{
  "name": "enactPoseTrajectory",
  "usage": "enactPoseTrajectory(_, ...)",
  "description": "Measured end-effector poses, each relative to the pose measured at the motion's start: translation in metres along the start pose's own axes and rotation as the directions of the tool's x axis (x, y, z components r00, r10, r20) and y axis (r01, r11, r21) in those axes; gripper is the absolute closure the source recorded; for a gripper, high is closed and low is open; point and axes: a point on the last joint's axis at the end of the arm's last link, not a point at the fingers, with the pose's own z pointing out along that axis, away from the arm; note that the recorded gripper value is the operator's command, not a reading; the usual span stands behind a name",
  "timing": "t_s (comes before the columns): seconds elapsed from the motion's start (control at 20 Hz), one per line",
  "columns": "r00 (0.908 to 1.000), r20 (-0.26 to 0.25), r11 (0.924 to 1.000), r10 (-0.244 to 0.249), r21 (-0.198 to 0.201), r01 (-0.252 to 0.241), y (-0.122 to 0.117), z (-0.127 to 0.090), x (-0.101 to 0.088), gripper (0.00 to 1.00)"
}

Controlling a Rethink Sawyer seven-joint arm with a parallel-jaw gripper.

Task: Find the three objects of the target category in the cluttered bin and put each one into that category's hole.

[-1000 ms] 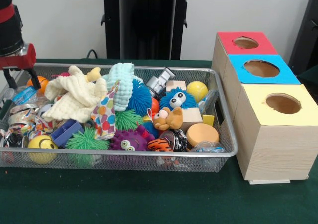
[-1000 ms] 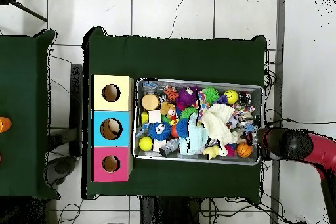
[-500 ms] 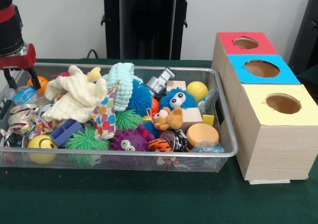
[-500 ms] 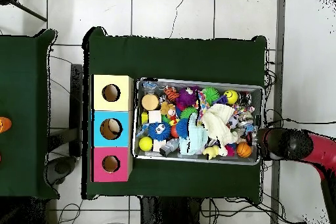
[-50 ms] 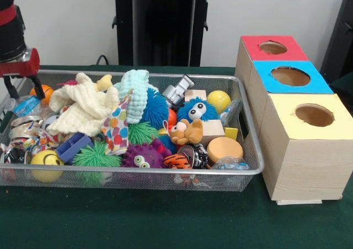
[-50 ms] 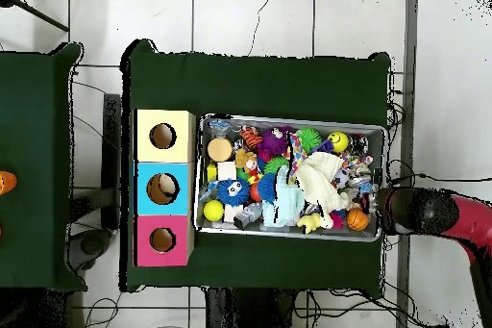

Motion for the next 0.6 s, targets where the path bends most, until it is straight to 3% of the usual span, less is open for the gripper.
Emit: enactPoseTrajectory(0.6, 0.9992, 0.015, 0.9973, -0.037, 0.064, 0.036, 0.005, -0.026, -0.016, 0.0)
